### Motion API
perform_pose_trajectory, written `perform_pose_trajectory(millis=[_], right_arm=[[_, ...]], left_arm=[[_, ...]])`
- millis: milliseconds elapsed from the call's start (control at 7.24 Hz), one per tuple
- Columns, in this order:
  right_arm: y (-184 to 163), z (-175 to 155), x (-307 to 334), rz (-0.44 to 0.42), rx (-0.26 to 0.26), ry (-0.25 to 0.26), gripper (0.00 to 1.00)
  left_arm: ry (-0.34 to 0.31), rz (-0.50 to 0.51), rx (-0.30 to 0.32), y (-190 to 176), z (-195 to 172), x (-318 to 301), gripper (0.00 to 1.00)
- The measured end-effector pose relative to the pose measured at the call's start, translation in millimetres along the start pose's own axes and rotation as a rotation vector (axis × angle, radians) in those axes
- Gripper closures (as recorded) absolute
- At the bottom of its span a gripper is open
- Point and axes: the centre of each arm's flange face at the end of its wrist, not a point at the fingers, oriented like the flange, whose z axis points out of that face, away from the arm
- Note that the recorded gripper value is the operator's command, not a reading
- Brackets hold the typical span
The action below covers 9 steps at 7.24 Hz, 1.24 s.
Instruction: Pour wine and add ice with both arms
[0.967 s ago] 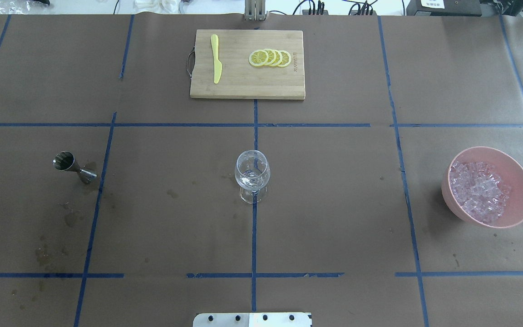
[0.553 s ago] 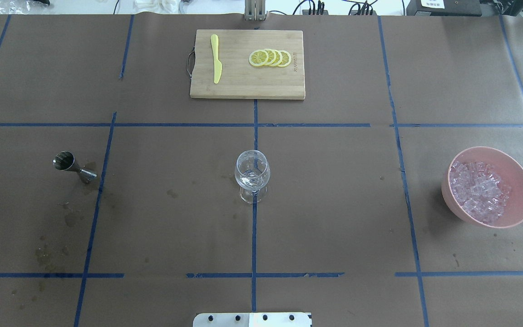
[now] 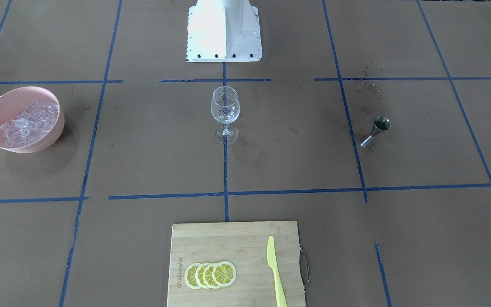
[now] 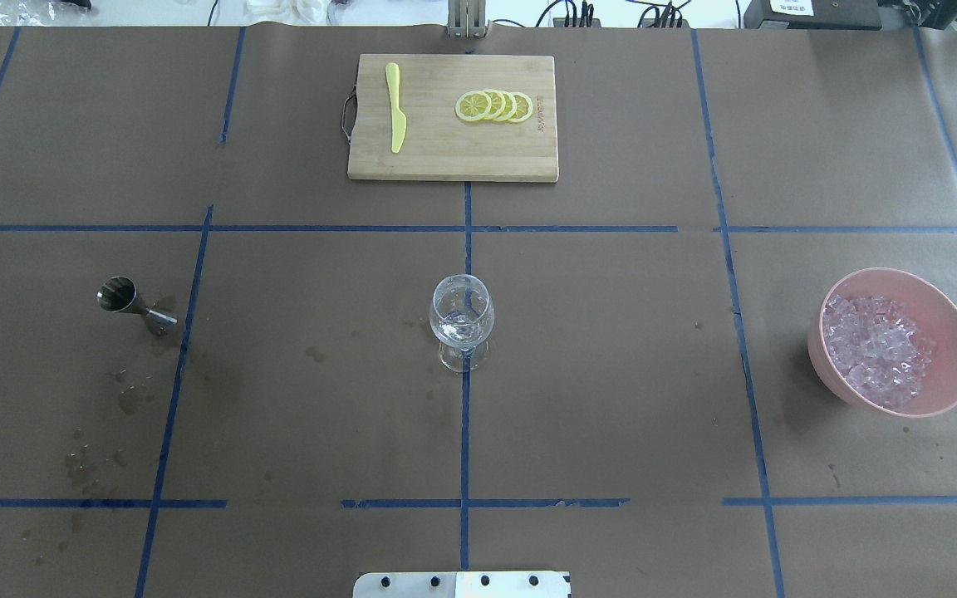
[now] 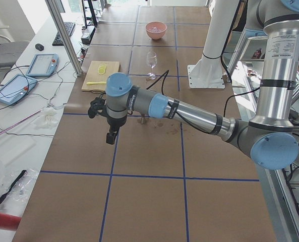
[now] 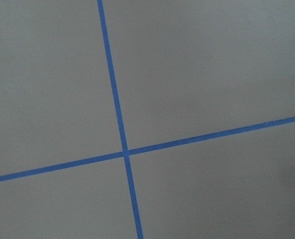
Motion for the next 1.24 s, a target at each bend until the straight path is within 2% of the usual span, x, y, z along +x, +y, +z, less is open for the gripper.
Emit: perform_pose_trajectory(millis=[276, 553, 691, 967, 1244], right_arm=[[-1, -1, -1, -0.001, 0.001, 0.002, 0.00], [-6, -7, -8, -0.016, 0.015, 0.005, 0.00], [-8, -10, -12, -0.022, 0.021, 0.005, 0.00], [-9, -12, -14, -0.029, 0.027, 0.006, 0.00], [-9, -12, -14, -0.030, 0.028, 0.002, 0.00]], left_arm=[[0.019, -0.043, 0.062, 5, -31, 48, 0.00], [0.034, -0.105, 0.079, 19, -33, 104, 0.00], [0.048, -0.136, 0.101, 37, -22, 127, 0.00], [0.094, -0.201, 0.187, 96, 29, 169, 0.00], [0.107, -0.294, 0.239, 143, 77, 212, 0.00]])
